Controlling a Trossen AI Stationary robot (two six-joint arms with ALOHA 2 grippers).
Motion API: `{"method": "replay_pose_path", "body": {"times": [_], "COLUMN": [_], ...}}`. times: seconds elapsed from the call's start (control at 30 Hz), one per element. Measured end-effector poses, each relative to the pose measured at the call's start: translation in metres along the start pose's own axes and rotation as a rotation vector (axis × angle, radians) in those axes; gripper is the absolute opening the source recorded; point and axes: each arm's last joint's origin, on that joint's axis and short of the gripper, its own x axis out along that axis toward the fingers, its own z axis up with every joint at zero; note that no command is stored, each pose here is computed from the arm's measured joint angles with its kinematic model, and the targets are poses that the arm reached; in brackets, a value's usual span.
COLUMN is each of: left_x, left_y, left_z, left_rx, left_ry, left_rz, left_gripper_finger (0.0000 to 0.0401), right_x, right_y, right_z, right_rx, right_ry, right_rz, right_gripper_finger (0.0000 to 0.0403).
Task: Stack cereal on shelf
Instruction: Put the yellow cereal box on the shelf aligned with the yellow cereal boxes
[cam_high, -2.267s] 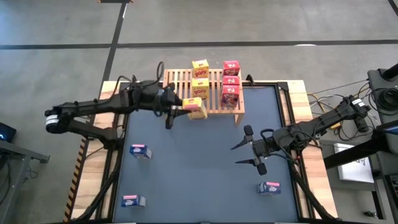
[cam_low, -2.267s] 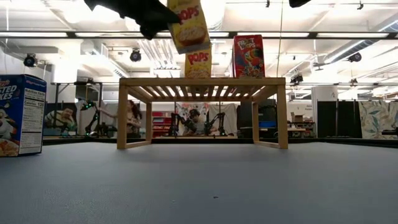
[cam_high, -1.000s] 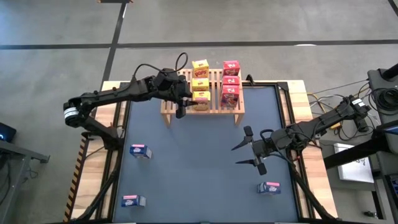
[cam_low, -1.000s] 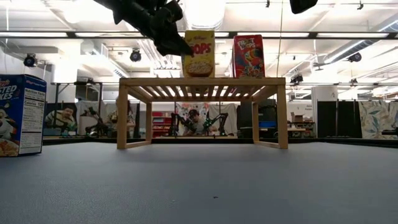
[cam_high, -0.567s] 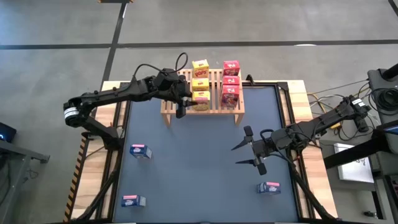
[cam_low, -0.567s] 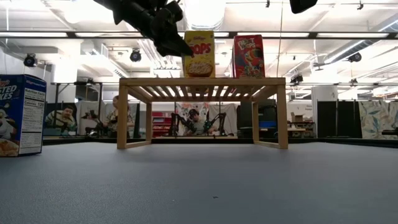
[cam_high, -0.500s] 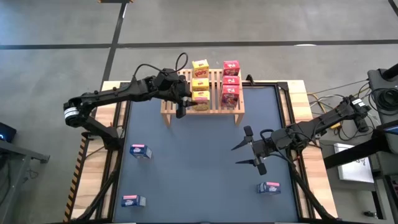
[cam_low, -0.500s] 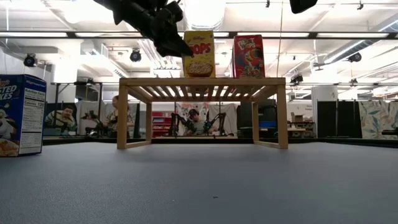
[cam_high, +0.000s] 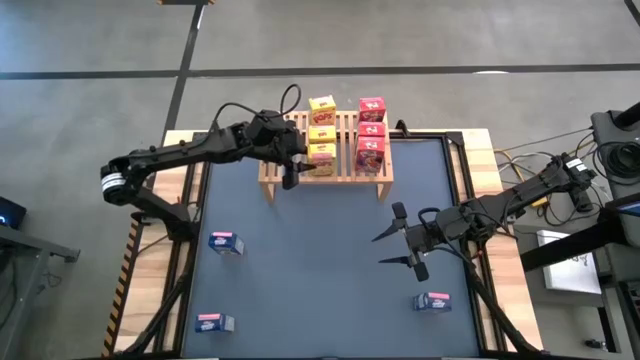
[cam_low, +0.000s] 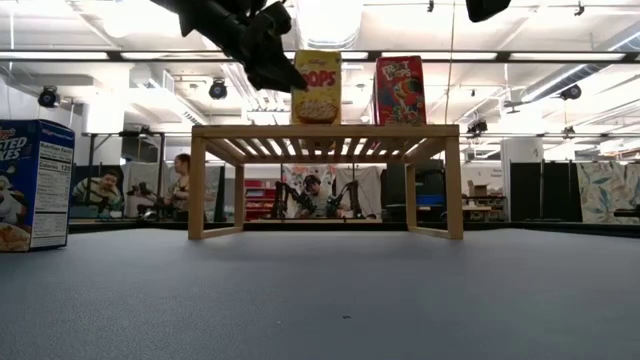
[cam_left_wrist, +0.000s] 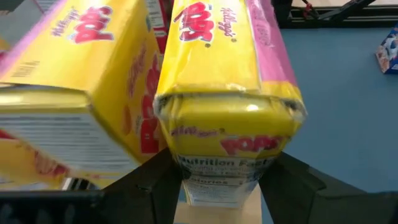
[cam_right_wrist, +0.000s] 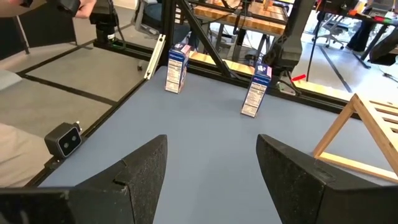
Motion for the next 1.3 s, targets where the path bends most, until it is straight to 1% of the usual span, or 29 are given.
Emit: {"method": "replay_pose_path", "body": {"times": [0.17,0.5,0.7,1.1,1.3], "left_x": [-0.0049,-0.0046,-0.0046,-0.0042,-0.0044], "left_y": [-0.0005,-0.0001,-0.0007,-0.0007,-0.0003], "left_z": [0.0005,0.0024,0.0055,0.0053,0.008], "left_rx": [-0.001,0.0,0.007,-0.006,0.0], "left_ry": [0.003,-0.017,-0.056,-0.057,-0.087], "left_rz": [0.011,0.014,-0.022,-0.023,-0.026], "left_gripper_finger": [0.0176,0.0176,0.0176,0.0176,0.0176], "right_x": [-0.0001,-0.0001,-0.0001,-0.0001,-0.0001], "right_y": [0.0,-0.0003,-0.0003,-0.0003,-0.0003], "right_z": [0.0002,0.0023,0.0025,0.0025,0.0025], "right_rx": [0.0,-0.001,-0.007,-0.008,-0.007], "right_ry": [-0.001,-0.023,-0.025,-0.024,-0.024], "right_rz": [0.0,-0.002,-0.003,-0.003,-0.003], "right_gripper_finger": [0.0237,0.0237,0.0237,0.0237,0.0237]}}
